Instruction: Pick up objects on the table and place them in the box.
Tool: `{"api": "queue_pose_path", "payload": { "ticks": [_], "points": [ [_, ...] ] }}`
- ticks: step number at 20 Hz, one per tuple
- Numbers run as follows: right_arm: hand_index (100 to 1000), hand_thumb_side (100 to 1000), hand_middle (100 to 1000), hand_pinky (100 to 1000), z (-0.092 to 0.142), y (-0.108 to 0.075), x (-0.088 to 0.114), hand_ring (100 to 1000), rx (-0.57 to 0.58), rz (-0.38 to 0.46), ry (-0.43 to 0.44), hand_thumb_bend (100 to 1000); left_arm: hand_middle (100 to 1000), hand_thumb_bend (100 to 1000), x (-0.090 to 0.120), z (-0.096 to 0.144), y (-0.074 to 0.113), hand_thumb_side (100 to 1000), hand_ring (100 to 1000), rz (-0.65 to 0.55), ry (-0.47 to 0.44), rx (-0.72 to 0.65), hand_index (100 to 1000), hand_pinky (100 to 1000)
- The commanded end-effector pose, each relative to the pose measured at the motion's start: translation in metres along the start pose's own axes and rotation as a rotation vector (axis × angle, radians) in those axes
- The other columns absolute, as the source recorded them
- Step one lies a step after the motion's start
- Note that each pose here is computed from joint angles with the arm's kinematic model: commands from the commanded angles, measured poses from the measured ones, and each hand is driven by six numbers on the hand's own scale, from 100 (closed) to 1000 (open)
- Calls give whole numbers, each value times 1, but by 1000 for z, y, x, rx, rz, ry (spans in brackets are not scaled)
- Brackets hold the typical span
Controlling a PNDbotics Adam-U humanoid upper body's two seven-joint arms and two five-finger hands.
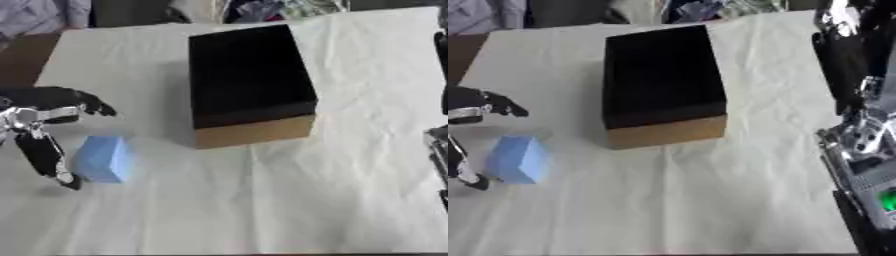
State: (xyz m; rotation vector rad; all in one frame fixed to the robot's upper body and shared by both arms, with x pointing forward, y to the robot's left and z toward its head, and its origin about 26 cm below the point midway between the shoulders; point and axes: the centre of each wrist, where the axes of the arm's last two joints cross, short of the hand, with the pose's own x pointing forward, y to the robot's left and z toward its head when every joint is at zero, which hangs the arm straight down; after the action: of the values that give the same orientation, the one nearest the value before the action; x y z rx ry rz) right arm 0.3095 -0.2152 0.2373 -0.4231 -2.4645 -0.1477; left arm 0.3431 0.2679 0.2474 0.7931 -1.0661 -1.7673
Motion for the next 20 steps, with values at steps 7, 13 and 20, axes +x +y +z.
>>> {"api": "queue_pose_path", "payload": {
  "ticks": [7,13,20],
  "points": [
    [782,464,591,851,-5,1,7,810,7,-17,-26,100,871,748,-3,-10,8,111,908,-25,34,50,956,943],
    [783,467,591,852,-4,1,7,811,7,-19,-20,100,849,710,-2,-19,8,156,894,26,18,21,923,950],
    [784,468,591,853,-3,0,6,812,3,-17,-16,100,744,636,-1,-19,7,126,846,40,20,-3,808,916]
  ]
}}
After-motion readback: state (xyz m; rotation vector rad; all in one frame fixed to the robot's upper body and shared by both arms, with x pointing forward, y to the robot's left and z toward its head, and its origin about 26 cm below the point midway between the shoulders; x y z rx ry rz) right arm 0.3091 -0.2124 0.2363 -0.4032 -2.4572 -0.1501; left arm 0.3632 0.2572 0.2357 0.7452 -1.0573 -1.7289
